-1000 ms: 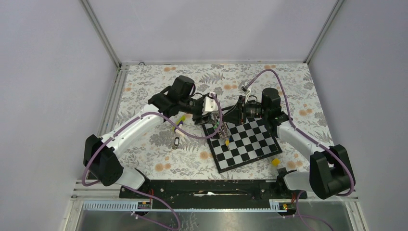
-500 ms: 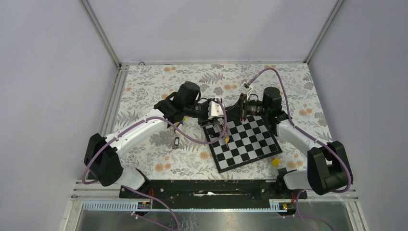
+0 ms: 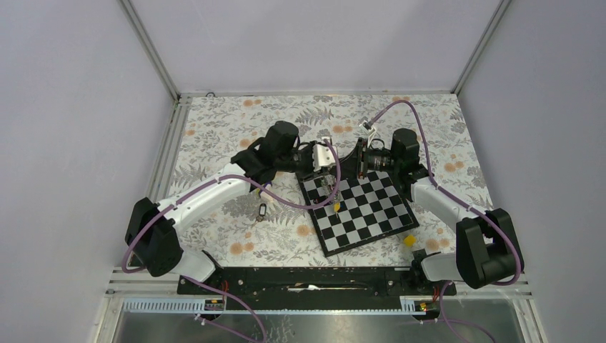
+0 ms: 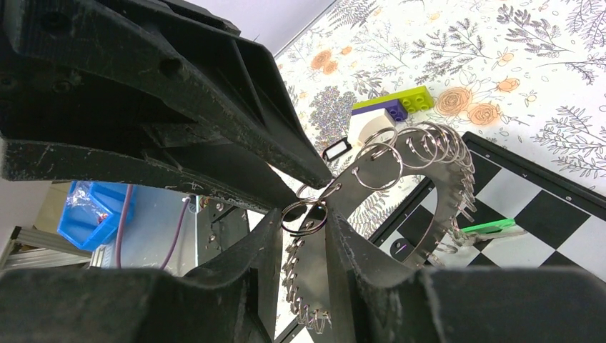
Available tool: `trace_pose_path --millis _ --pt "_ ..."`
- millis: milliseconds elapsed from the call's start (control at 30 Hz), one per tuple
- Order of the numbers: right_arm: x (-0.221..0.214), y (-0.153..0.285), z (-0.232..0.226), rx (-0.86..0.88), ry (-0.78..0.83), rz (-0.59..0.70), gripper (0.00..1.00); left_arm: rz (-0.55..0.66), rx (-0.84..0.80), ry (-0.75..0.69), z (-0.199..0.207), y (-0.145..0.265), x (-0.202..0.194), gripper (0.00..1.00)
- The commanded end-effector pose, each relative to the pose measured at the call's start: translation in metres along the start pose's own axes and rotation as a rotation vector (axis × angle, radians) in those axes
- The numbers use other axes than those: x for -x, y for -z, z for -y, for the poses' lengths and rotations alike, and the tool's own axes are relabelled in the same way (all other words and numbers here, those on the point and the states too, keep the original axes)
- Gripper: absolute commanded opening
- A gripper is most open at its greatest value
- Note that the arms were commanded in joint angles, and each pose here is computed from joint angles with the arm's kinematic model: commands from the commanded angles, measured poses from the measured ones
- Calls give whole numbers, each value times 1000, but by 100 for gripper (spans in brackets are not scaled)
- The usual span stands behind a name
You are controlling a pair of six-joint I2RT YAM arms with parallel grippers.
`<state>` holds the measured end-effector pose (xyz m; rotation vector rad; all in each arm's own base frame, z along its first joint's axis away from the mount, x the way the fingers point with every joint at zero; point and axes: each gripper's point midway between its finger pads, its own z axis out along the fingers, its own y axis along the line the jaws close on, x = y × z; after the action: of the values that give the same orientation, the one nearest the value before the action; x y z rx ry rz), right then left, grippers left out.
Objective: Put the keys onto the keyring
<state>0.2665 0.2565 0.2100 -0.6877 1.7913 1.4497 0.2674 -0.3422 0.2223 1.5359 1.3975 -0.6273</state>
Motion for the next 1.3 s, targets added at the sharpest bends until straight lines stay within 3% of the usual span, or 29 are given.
trace_pose_path --millis 0,233,467,1000,1167,1267 --pt "12 1 -8 38 51 28 0 50 34 -25 -7 -3 15 32" --pt "12 0 -7 41 26 26 0 52 30 -21 -6 -7 14 22" --pt "12 0 -3 24 13 31 5 60 37 -12 -9 -7 17 0" --pt "31 24 -8 -14 111 95 36 61 8 -5 3 1 14 0" --pt "32 30 -13 -23 188 91 38 81 -26 11 8 3 17 0" --pt "33 30 -14 -19 186 91 34 88 -39 20 11 3 19 0"
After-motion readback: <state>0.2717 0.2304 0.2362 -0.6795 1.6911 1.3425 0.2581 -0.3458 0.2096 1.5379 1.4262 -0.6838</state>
